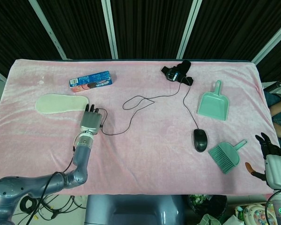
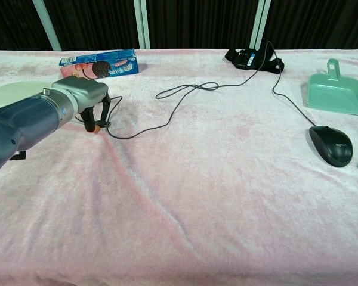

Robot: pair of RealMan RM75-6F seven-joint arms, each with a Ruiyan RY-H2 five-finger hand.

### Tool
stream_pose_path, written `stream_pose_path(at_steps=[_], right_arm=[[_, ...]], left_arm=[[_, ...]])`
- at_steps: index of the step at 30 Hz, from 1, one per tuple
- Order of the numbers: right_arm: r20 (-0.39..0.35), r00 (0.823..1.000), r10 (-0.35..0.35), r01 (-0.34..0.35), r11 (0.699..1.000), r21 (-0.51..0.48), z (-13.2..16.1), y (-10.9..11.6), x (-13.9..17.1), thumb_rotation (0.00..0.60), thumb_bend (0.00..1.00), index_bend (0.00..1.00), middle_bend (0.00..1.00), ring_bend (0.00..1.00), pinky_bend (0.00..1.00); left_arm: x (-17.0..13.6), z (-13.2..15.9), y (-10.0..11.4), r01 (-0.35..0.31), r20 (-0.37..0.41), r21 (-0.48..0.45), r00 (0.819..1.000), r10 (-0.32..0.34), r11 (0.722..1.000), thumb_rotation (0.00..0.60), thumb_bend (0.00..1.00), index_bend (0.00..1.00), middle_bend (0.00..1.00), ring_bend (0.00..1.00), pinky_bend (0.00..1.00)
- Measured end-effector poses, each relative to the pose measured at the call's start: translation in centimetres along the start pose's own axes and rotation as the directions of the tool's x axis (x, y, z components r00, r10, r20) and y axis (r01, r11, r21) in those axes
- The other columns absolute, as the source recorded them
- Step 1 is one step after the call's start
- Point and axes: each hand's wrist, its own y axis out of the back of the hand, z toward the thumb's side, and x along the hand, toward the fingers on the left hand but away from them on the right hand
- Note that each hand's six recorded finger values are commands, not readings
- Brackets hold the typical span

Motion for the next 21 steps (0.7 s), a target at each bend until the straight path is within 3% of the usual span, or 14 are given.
stream_pose_path(at_steps=[7,15,21], right_arm=[[0.002,1.000,0.001,-0.001,1.000,-0.003,-0.1,0.0,0.0,0.600,0.19,0.12,0.04,0.18,0.18],[-0.001,1.000,0.005,-0.005,1.000,0.000,0.1,-0.2,0.0,0.600,0.19,0.12,0.04,0.18,0.18],[-0.001,1.000,0.006,-0.006,1.000,0.001,0.3,-0.3,0.0,0.600,0.19,0.12,0.04,0.18,0.18]], left_arm=[[-0.1,-0.5,0.6,-0.002,0.021,-0.012,1.000,0.002,1.000,0.600,0.37,0.57,0.19,0.00,0.00],[-0.5,-3.8,2.1,-0.007,0.086,0.030,0.996,0.004,1.000,0.600,0.37,0.58,0.19,0.00,0.00],[-0.8,-5.3,2.6,-0.002,0.125,-0.050,0.992,0.009,0.999,0.600,0.38,0.57,0.19,0.00,0.00]])
